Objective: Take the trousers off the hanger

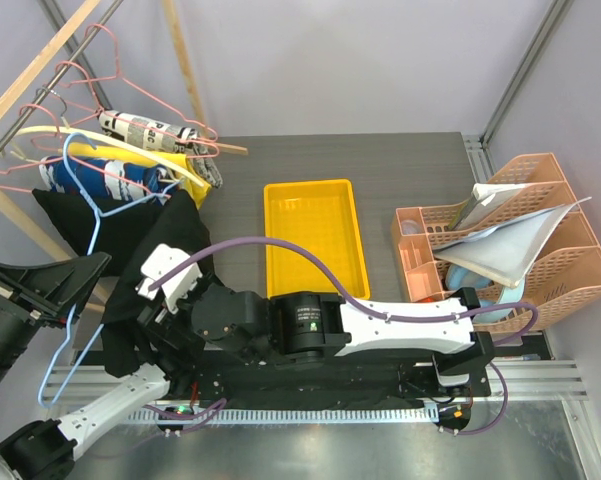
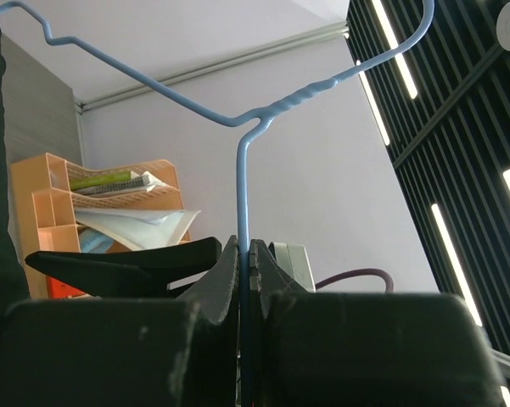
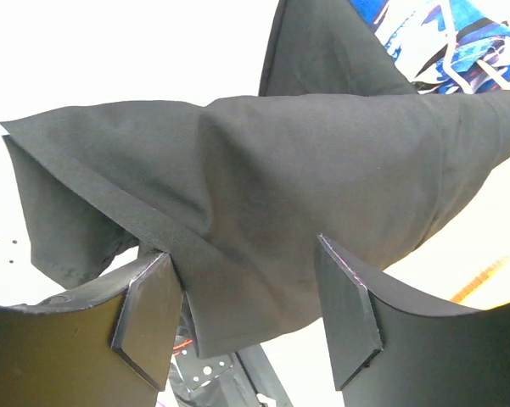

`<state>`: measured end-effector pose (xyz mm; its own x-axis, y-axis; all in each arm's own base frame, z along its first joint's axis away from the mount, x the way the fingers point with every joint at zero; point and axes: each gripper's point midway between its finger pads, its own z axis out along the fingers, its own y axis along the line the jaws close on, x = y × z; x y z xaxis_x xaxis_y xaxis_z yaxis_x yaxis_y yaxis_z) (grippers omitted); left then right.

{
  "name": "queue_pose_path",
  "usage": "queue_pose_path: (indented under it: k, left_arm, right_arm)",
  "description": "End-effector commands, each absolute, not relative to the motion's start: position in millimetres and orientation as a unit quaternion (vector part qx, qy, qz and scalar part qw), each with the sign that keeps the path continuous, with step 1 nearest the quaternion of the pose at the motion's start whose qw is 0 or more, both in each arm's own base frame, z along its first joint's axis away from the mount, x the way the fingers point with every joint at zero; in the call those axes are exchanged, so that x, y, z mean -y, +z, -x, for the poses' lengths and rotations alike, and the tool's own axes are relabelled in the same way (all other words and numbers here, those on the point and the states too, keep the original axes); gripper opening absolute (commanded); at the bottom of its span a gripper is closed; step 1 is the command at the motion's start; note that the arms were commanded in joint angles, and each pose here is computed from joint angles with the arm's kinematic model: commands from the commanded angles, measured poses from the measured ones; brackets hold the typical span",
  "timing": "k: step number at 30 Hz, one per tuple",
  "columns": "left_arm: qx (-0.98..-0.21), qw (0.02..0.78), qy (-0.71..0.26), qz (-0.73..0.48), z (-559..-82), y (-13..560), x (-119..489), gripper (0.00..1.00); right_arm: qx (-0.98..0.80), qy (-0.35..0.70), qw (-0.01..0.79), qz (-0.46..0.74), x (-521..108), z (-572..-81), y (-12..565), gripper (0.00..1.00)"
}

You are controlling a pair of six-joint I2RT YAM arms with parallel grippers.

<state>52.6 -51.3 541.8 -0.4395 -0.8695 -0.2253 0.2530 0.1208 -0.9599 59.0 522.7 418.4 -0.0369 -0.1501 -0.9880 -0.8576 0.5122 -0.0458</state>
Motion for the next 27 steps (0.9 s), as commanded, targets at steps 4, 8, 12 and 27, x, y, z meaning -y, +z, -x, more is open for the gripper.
queue_pose_path:
  k: [4, 8, 12, 27]
  left_arm:
    - [-0.523, 0.481, -0.657, 0.252, -47, 582, 44, 0.0]
    - [-0.524, 0.481, -0.657, 0.252, -49, 583, 46, 0.0]
    - [-0.519, 0.484, -0.659, 0.248, -49, 588, 46, 0.0]
    - [-0.514, 0.48, -0.668, 0.244, -43, 593, 42, 0.0]
  right_arm:
    - [-0.629, 0.351, 0.579, 0.382, -530, -55, 445, 0.69]
    - [-0.627, 0.373, 0.563, 0.388, -535, -47, 443, 0.74]
    - [-0.635, 0.377, 0.549, 0.392, -544, -42, 429, 0.84]
    - [-0.683, 0.301, 0.58, 0.326, -533, -89, 404, 0.54]
